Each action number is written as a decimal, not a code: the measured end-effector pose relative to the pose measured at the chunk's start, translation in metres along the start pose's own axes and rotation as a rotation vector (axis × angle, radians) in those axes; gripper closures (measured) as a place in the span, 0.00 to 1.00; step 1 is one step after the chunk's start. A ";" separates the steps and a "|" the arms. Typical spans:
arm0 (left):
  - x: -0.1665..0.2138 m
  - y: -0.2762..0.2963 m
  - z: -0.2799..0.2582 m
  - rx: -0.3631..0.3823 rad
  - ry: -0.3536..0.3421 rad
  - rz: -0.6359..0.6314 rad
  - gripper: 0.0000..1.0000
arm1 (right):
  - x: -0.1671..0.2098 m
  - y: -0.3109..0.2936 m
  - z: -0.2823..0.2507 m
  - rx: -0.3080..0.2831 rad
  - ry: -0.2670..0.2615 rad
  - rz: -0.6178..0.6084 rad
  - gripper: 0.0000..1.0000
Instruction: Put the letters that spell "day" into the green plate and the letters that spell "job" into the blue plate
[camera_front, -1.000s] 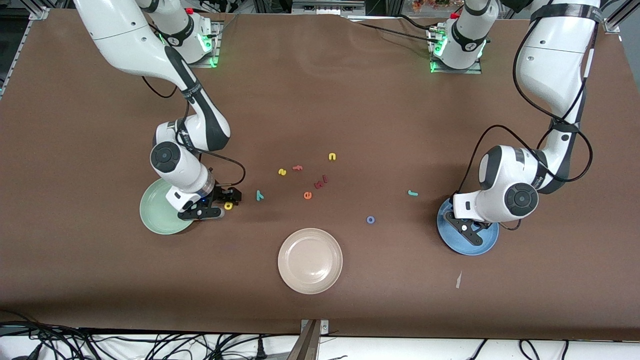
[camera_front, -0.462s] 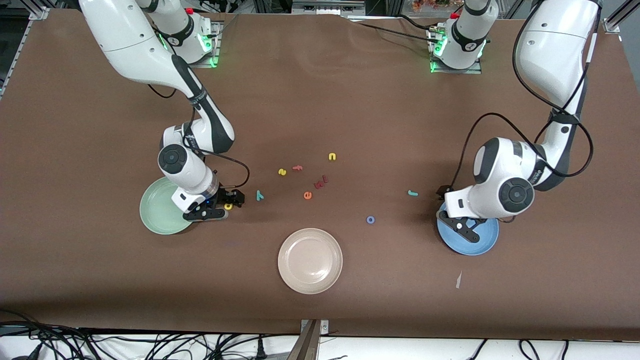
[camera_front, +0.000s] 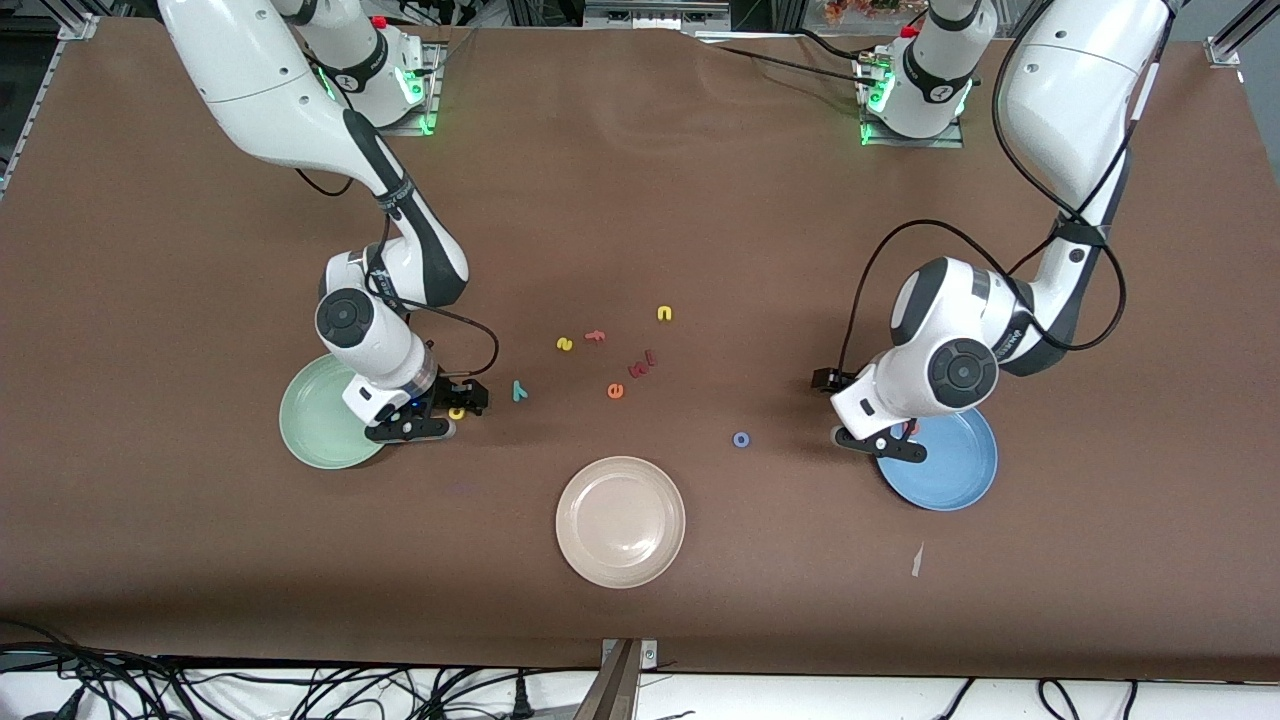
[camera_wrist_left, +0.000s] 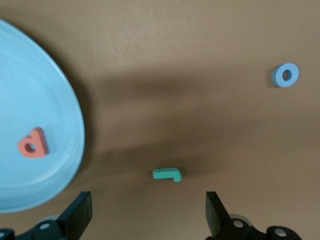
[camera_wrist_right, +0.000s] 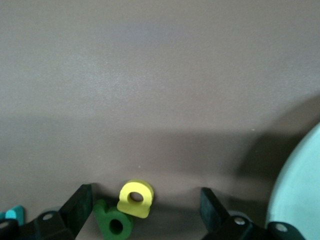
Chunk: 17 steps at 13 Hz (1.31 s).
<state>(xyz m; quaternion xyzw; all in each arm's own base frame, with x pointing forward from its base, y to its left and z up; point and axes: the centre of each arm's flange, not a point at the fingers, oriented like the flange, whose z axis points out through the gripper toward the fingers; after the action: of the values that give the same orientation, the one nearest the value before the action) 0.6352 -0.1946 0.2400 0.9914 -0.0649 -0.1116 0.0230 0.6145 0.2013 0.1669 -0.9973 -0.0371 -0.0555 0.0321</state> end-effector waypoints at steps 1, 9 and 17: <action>-0.001 0.002 0.005 -0.001 -0.008 -0.033 0.00 | 0.001 0.001 0.000 -0.004 0.002 -0.002 0.06; -0.012 0.006 0.071 -0.017 0.020 -0.066 0.03 | 0.005 0.003 -0.002 -0.017 0.018 -0.017 0.07; -0.020 0.008 0.084 -0.030 0.071 -0.060 0.36 | 0.001 -0.016 -0.001 -0.012 0.026 -0.045 0.33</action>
<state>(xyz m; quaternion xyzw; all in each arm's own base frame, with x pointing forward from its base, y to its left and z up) 0.5965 -0.2026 0.1627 0.9958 -0.0325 -0.0778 0.0370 0.6140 0.2168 0.1690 -0.9955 -0.0590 -0.0695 0.0251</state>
